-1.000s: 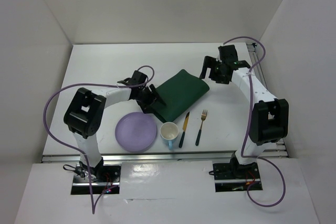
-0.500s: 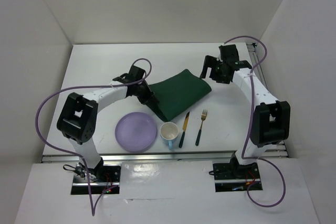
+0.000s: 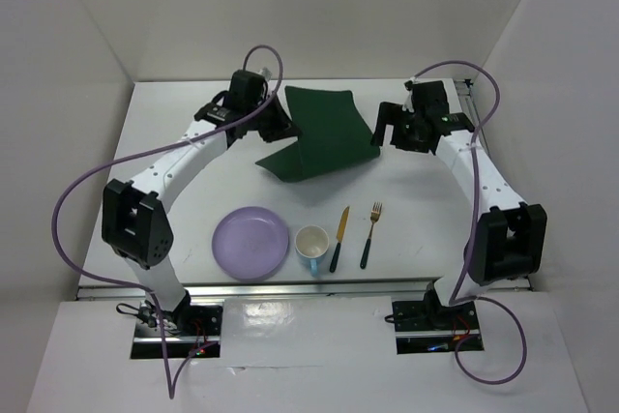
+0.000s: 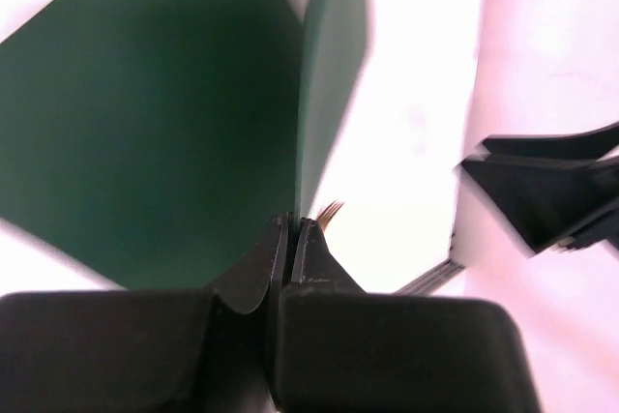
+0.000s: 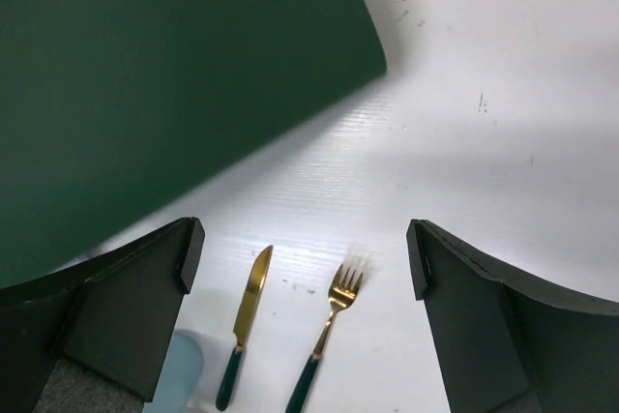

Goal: Set the dinner table for one person

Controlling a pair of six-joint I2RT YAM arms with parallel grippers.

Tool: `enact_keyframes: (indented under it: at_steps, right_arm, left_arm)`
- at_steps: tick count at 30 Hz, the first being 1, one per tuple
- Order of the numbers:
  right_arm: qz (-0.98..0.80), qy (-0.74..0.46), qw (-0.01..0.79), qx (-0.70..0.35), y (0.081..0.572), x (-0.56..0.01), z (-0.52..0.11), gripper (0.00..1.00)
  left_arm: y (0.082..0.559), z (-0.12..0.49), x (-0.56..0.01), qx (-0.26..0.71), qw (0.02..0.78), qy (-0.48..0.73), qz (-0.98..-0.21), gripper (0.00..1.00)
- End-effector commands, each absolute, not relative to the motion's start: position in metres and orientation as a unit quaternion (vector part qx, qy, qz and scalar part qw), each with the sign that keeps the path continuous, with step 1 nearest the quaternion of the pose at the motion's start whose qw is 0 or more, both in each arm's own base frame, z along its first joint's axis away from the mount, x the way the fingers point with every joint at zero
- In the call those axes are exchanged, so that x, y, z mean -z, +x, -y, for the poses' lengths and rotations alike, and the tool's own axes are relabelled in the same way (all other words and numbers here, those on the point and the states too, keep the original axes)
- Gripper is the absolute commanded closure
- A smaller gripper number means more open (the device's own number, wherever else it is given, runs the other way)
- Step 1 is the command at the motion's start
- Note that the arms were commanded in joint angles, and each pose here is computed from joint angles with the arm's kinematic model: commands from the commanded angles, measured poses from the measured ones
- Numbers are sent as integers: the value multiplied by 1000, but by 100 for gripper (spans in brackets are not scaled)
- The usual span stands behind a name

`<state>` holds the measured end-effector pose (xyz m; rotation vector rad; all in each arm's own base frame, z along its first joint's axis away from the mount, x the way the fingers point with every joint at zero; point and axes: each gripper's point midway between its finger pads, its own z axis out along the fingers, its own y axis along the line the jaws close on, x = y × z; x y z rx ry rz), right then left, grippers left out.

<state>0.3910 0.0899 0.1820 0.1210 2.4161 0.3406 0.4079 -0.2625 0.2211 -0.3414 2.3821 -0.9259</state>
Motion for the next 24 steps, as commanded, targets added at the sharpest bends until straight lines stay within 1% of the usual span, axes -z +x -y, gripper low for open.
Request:
enact_keyframes:
  at_steps: [1, 5, 7, 8, 9, 11, 12, 13, 14, 18, 19, 24]
  right_arm:
    - [-917, 17, 367, -158, 381, -211, -96, 0]
    - [-909, -8, 366, -201, 374, -217, -111, 0]
    - [-892, -19, 377, -248, 370, -232, -126, 0]
    - [-888, -6, 376, -266, 369, -237, -131, 0]
    - [-878, -7, 388, -282, 373, -245, -140, 0]
    - [-862, -27, 396, -316, 361, -259, -169, 0]
    - [-858, -15, 395, -329, 361, -261, -180, 0]
    - [-845, -28, 412, -340, 357, -271, -200, 0]
    - [-842, -24, 415, -344, 356, -275, -210, 0]
    - [-825, -7, 413, -385, 343, -286, -255, 0]
    - [-815, -10, 424, -395, 337, -293, -269, 0]
    - [-820, 14, 424, -383, 334, -288, -294, 0]
  left_arm:
    - [430, 271, -269, 359, 344, -58, -866, 100]
    - [445, 271, -314, 352, 394, -28, -849, 100]
    - [449, 273, -324, 356, 404, -26, -842, 100]
    - [453, 273, -329, 355, 411, -27, -839, 100]
    - [456, 274, -342, 360, 421, -25, -832, 100]
    - [464, 280, -344, 366, 422, -21, -829, 100]
    - [465, 280, -345, 368, 419, -25, -830, 100]
    - [466, 283, -351, 376, 420, -26, -826, 100]
    - [468, 284, -344, 374, 415, -27, -829, 100]
    - [466, 289, -356, 382, 422, -25, -822, 100]
    - [467, 289, -358, 384, 425, -24, -819, 100]
    - [467, 289, -358, 384, 425, -24, -819, 100]
